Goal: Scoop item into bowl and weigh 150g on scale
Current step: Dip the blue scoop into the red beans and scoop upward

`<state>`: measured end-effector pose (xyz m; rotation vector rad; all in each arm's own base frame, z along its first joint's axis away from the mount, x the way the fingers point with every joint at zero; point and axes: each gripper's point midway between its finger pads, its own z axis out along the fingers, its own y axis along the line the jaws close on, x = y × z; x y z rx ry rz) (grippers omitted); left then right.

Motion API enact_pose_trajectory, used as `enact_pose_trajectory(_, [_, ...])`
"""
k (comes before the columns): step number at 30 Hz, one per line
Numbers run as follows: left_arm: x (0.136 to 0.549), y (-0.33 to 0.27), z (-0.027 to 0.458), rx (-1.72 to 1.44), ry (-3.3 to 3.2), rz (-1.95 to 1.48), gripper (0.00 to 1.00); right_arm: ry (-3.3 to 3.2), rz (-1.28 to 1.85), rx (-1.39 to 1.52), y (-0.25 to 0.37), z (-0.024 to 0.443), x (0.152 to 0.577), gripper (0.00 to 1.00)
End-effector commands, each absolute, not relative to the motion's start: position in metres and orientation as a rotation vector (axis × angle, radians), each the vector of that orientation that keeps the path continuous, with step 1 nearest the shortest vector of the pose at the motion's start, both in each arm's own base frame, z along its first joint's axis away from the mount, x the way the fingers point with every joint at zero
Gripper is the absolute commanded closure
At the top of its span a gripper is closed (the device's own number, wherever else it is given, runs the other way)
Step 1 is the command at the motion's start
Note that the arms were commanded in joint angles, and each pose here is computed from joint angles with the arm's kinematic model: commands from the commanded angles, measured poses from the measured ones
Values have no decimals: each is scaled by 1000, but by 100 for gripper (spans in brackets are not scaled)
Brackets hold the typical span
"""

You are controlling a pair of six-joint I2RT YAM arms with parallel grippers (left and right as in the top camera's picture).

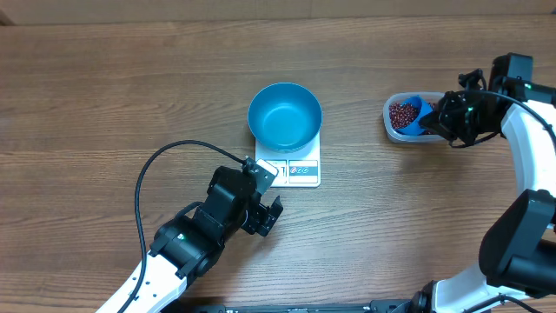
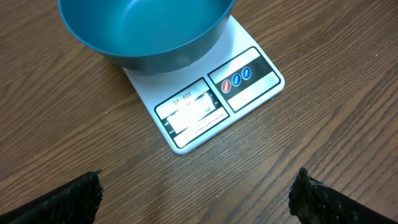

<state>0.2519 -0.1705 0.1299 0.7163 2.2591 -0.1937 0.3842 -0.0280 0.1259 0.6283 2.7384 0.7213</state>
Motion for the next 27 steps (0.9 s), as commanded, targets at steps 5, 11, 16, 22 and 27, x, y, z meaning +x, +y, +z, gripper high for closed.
enact_pose_trajectory(5, [253,-167,126,706,2269,-179,1,2713,764,585,-44,128,381,96])
enact_pose_trajectory(11, [253,-168,126,707,2269,-179,0,2684,829,548,-43,132,381,96])
enact_pose_trajectory(16, [253,-168,126,707,2269,-179,1,2657,890,551,-41,137,381,96])
enact_pose_trajectory(22, [253,-168,126,707,2269,-179,0,2600,974,603,-49,144,380,96])
enact_pose_trajectory(27, [253,-168,126,707,2269,-179,1,2544,1050,642,-57,152,378,96])
